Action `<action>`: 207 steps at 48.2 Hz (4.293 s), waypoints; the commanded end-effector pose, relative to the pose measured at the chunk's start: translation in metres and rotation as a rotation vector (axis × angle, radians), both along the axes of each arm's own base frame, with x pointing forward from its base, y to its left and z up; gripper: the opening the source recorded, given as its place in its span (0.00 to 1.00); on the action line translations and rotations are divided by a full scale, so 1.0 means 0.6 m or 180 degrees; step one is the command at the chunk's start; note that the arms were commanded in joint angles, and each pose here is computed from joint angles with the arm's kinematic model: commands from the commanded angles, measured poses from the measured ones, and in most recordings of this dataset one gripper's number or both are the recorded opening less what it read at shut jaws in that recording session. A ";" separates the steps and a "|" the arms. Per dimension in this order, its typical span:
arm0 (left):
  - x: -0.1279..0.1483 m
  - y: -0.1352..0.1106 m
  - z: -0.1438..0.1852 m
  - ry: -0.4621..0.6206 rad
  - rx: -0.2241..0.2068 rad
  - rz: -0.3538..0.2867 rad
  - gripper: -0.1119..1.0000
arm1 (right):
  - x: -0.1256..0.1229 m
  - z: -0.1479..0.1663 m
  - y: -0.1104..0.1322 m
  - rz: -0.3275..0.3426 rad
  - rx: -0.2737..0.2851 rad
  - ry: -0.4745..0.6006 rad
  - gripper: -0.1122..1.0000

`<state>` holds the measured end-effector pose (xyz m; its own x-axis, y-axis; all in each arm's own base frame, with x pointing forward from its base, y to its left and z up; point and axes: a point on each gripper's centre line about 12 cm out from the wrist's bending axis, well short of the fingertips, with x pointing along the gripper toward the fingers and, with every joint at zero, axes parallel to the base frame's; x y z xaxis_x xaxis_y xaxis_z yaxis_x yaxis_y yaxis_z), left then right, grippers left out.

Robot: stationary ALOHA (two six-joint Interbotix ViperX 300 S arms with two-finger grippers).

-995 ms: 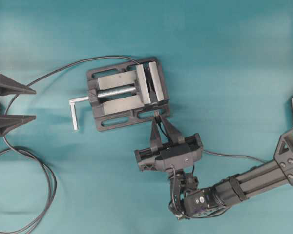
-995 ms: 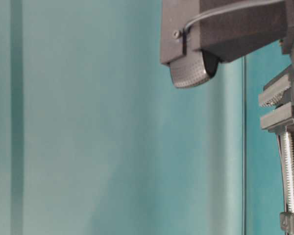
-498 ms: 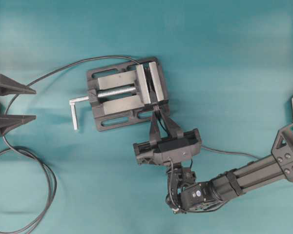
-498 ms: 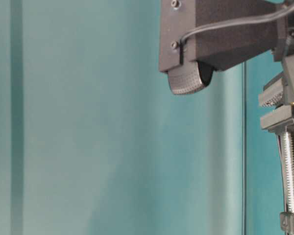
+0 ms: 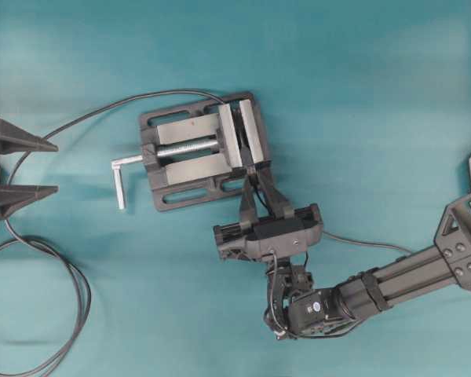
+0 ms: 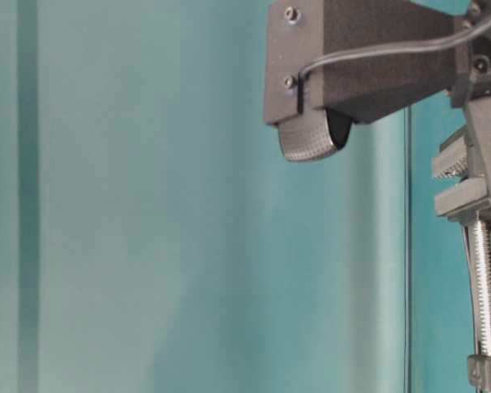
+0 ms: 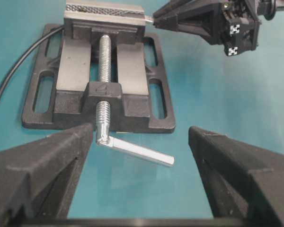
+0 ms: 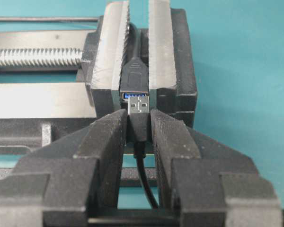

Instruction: Insert the USB cable into the fixed female connector.

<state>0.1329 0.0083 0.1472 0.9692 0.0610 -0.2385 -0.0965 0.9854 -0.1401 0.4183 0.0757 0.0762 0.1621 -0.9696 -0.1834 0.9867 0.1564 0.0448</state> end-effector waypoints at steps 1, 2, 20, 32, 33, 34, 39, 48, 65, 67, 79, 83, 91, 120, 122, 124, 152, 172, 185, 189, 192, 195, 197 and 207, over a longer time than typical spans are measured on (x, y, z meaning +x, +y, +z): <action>0.004 0.000 0.005 -0.0016 -0.0023 0.0006 0.99 | 0.010 0.044 0.000 -0.0024 0.0095 -0.0233 0.28; 0.004 0.000 0.005 -0.0016 -0.0023 0.0006 0.99 | 0.010 0.044 -0.001 -0.0031 0.0097 -0.0242 0.28; 0.004 0.000 0.006 -0.0021 -0.0022 0.0006 0.99 | 0.012 0.041 -0.005 -0.0044 0.0146 -0.0351 0.28; 0.004 0.000 0.005 -0.0016 -0.0023 0.0006 0.99 | 0.013 0.040 -0.010 -0.0069 0.0143 -0.0348 0.28; 0.004 0.000 0.005 -0.0016 -0.0023 0.0006 0.99 | 0.014 0.041 -0.011 -0.0073 0.0145 -0.0352 0.28; 0.004 0.000 0.005 -0.0016 -0.0023 0.0006 0.99 | 0.013 0.040 -0.012 -0.0074 0.0143 -0.0352 0.28; 0.004 0.000 0.006 -0.0021 -0.0022 0.0006 0.99 | 0.014 0.041 -0.012 -0.0079 0.0145 -0.0357 0.28; 0.004 0.000 0.006 -0.0021 -0.0022 0.0006 0.99 | 0.015 0.042 -0.018 -0.0104 0.0146 -0.0362 0.28; 0.004 0.000 0.005 -0.0016 -0.0023 0.0006 0.99 | 0.015 0.045 -0.029 -0.0143 0.0150 -0.0353 0.28; 0.004 0.000 0.005 -0.0016 -0.0023 0.0006 0.99 | 0.016 0.047 -0.031 -0.0143 0.0167 -0.0367 0.28; 0.004 0.000 0.005 -0.0011 -0.0023 0.0006 0.99 | 0.011 0.058 -0.043 -0.0169 0.0179 -0.0363 0.28; 0.004 0.001 0.005 -0.0016 -0.0023 0.0011 0.99 | 0.010 0.056 -0.048 -0.0179 0.0174 -0.0347 0.28; 0.004 0.000 0.005 -0.0016 -0.0023 0.0006 0.99 | 0.009 0.048 -0.059 -0.0183 0.0149 -0.0313 0.28; 0.004 0.001 0.005 -0.0016 -0.0013 0.0009 0.99 | 0.023 0.023 -0.118 -0.0282 -0.0039 -0.0244 0.28; 0.004 0.001 0.005 -0.0016 -0.0013 0.0009 0.99 | 0.024 0.022 -0.122 -0.0285 -0.0058 -0.0239 0.28; 0.004 0.000 0.006 -0.0020 -0.0008 0.0003 0.99 | 0.025 0.020 -0.125 -0.0288 -0.0065 -0.0227 0.28; 0.004 0.001 0.005 -0.0015 -0.0008 0.0008 0.99 | 0.026 0.032 -0.159 -0.0442 -0.0230 -0.0263 0.28; 0.004 0.001 0.006 -0.0020 -0.0003 0.0007 0.99 | 0.021 0.034 -0.168 -0.0545 -0.0192 -0.0255 0.28; 0.004 0.001 0.006 -0.0020 -0.0003 0.0007 0.99 | 0.017 0.034 -0.178 -0.0729 -0.0080 -0.0262 0.28; 0.004 0.001 0.006 -0.0019 0.0006 0.0004 0.99 | 0.016 0.033 -0.180 -0.0753 -0.0068 -0.0258 0.28; 0.004 0.000 0.005 -0.0014 0.0010 -0.0003 0.99 | 0.016 0.033 -0.181 -0.0757 -0.0070 -0.0248 0.28; 0.004 0.000 0.005 -0.0014 0.0019 -0.0011 0.99 | 0.016 0.032 -0.182 -0.0753 -0.0063 -0.0235 0.28; 0.004 -0.001 0.005 -0.0014 0.0020 -0.0015 0.99 | 0.017 0.033 -0.181 -0.0744 -0.0063 -0.0215 0.28; 0.004 -0.001 0.005 -0.0013 0.0024 -0.0017 0.99 | 0.018 0.033 -0.182 -0.0709 -0.0046 -0.0106 0.28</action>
